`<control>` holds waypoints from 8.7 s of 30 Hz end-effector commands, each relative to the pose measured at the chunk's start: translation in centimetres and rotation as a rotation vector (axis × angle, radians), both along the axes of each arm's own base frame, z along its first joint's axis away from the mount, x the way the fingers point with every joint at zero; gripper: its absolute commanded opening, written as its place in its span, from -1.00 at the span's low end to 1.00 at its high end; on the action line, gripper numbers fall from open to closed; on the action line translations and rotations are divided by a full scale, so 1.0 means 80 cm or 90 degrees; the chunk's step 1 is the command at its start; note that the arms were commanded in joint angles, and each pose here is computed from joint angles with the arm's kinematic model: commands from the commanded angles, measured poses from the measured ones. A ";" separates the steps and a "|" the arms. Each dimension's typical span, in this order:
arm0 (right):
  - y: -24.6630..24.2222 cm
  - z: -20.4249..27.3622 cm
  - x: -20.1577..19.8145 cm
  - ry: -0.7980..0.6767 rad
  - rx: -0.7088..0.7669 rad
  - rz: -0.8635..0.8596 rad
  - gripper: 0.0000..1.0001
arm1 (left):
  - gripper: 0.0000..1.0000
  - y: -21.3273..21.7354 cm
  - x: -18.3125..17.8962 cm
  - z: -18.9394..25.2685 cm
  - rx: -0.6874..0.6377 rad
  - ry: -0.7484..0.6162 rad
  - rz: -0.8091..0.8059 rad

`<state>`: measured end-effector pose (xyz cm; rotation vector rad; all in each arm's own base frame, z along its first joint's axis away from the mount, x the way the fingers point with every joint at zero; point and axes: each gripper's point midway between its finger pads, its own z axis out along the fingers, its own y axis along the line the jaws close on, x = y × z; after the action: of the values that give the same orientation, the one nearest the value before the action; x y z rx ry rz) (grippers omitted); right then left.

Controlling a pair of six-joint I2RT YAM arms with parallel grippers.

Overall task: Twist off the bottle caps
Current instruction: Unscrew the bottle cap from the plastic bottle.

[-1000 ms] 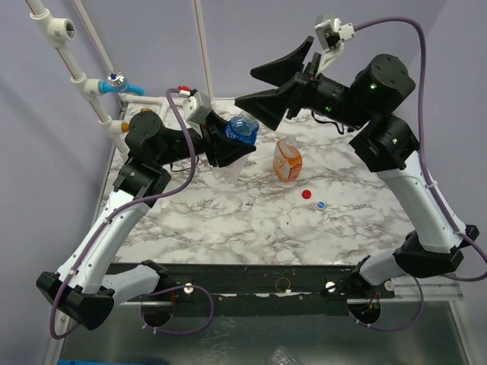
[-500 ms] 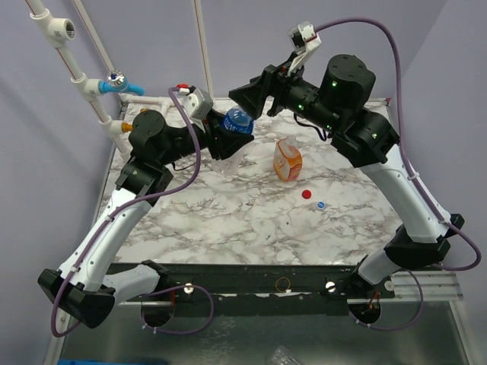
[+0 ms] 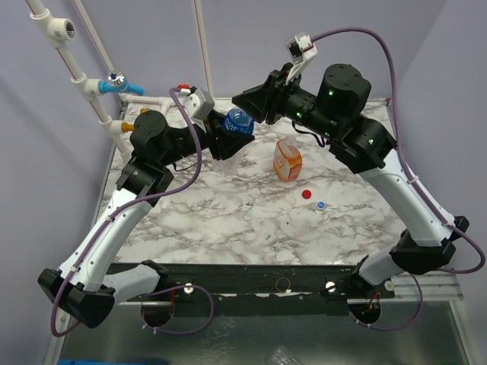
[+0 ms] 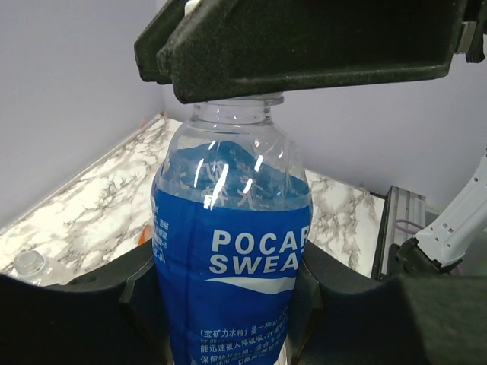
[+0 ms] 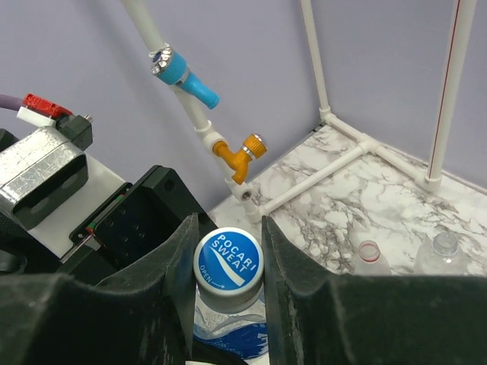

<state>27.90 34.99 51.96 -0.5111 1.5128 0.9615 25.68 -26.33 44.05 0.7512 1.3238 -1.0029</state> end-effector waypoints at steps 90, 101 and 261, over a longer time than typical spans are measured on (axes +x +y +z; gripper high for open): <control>-0.047 0.052 -0.162 -0.232 0.050 0.431 -0.10 | -1.00 -0.007 -0.141 0.046 -0.005 -0.009 -0.344; -0.048 0.052 -0.044 -0.051 0.050 0.128 0.99 | -1.00 -0.002 -0.036 0.036 -0.021 -0.044 -0.068; -0.050 0.099 -0.173 -0.308 0.048 0.380 -0.99 | -1.00 -0.009 -0.128 0.016 0.020 0.036 -0.333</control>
<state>19.59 32.93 56.60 -0.9144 1.1503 1.1974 19.50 -27.28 46.05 0.9769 1.2337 -1.2606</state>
